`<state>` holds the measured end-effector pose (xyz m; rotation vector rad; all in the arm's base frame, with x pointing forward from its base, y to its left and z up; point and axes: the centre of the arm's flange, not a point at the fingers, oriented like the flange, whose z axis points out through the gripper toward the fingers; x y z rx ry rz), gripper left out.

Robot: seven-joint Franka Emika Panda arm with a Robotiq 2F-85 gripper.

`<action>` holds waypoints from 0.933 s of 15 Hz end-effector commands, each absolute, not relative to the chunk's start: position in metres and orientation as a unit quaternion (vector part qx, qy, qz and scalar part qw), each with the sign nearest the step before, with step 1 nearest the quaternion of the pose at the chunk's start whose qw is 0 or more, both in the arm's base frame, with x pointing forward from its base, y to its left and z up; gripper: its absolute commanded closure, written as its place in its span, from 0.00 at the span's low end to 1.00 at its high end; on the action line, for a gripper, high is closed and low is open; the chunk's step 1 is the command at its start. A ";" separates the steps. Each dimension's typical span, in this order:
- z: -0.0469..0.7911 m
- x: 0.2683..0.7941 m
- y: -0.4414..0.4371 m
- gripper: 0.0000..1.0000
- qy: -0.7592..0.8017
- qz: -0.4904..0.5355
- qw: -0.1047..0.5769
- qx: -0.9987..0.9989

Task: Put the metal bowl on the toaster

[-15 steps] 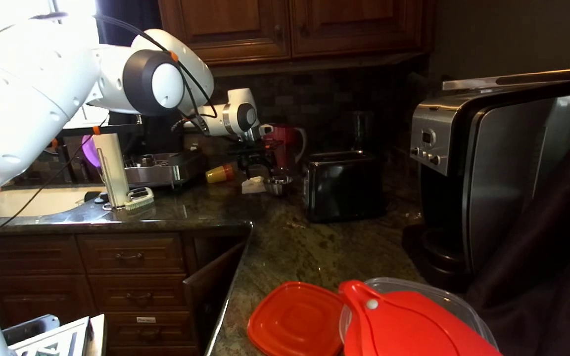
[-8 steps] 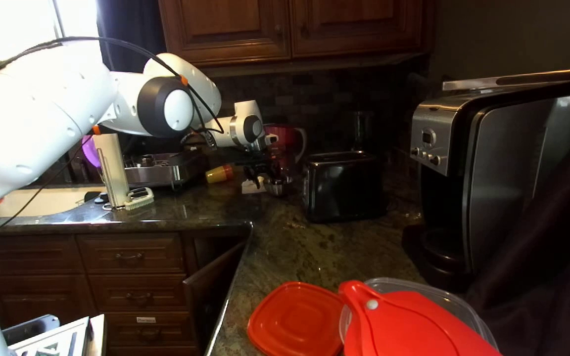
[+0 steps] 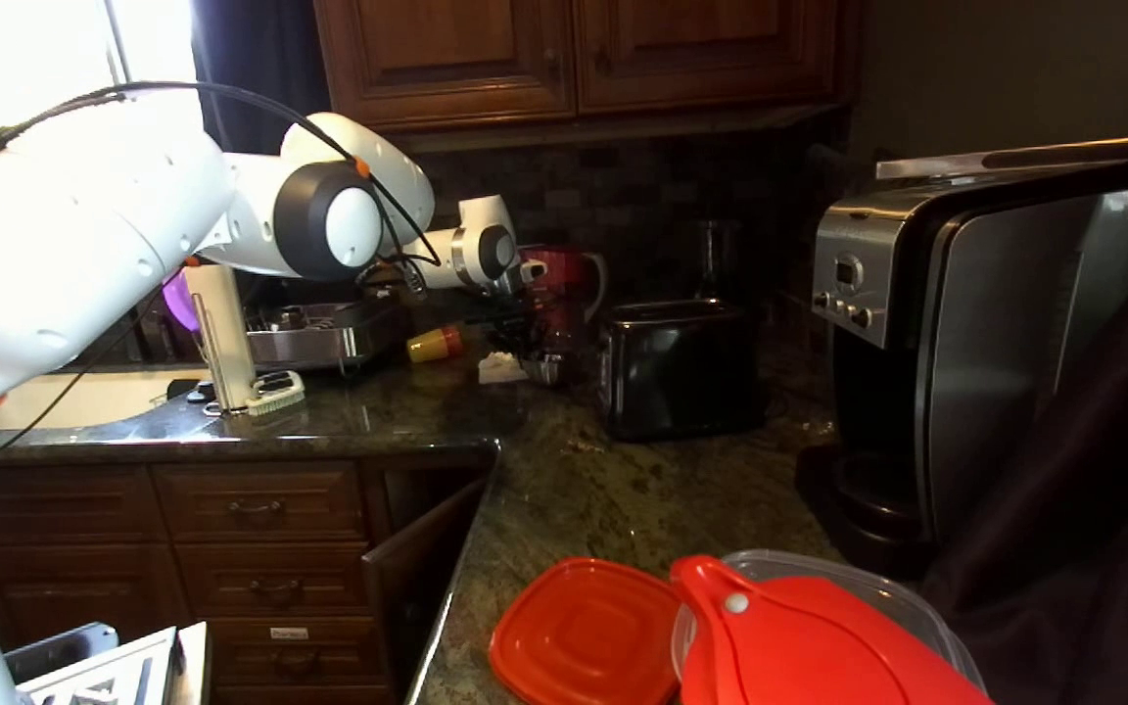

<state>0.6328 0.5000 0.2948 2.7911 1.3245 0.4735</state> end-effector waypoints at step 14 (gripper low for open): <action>0.506 0.558 0.435 0.99 0.285 0.305 0.043 0.908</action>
